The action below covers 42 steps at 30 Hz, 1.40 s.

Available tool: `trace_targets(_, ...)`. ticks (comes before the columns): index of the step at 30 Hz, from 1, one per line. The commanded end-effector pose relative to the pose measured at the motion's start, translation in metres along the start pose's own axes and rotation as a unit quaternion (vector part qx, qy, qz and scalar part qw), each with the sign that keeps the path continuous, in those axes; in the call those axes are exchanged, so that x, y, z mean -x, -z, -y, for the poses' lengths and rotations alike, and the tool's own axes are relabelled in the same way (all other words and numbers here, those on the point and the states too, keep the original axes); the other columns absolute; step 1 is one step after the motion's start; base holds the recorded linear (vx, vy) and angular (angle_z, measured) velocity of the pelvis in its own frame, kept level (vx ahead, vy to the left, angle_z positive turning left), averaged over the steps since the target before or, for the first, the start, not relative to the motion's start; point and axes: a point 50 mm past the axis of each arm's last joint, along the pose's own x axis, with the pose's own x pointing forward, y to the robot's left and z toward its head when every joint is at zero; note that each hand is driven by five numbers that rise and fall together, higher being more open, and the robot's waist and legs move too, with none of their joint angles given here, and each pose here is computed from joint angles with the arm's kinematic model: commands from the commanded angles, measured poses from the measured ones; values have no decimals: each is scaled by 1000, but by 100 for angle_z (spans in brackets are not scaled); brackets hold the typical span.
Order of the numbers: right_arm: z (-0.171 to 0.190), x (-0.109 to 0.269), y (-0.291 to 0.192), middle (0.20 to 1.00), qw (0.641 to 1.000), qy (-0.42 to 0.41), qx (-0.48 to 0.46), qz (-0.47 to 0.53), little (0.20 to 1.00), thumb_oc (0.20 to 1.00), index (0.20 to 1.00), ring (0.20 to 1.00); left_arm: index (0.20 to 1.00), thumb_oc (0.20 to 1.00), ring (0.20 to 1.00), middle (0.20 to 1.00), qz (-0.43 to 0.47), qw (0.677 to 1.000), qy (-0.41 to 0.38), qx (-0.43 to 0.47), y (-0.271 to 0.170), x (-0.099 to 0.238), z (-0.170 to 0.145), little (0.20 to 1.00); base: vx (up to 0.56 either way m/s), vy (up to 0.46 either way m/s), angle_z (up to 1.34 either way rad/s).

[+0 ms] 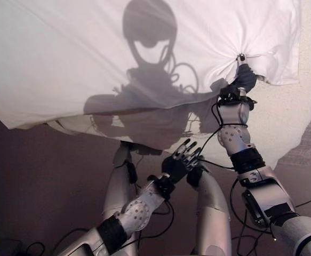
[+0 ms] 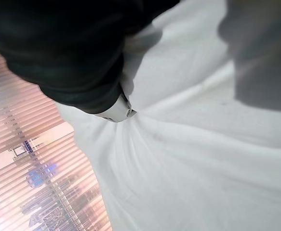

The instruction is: Make the bed

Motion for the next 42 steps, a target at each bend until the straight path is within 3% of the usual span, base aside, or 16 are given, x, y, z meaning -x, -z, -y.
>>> trace_targets(1,-13,-8,-27,200,997,-49,15,63,200,200,200,200,1000,1000,1000,1000,5,998,66,9,7,3,27,1000,0,0,0)
trace_targets(12,-8,3,-21,200,997,-60,12,45,200,200,200,200,1000,1000,1000,1000,103,990,93,-32,-35,-22,52,1000,0,0,0)
trace_targets(18,-10,6,-17,200,997,-67,3,37,200,200,200,200,1000,1000,1000,1000,119,988,89,-30,-40,-35,59,1000,0,0,0)
trace_targets(28,-14,9,-8,200,997,-70,-3,20,200,200,200,200,1000,1000,1000,1000,118,980,155,-28,-40,-63,110,1000,0,1,-1)
trace_targets(42,-18,15,2,200,997,-74,-16,4,200,200,200,200,1000,1000,1000,1000,146,976,164,2,-50,-75,126,1000,0,0,0)
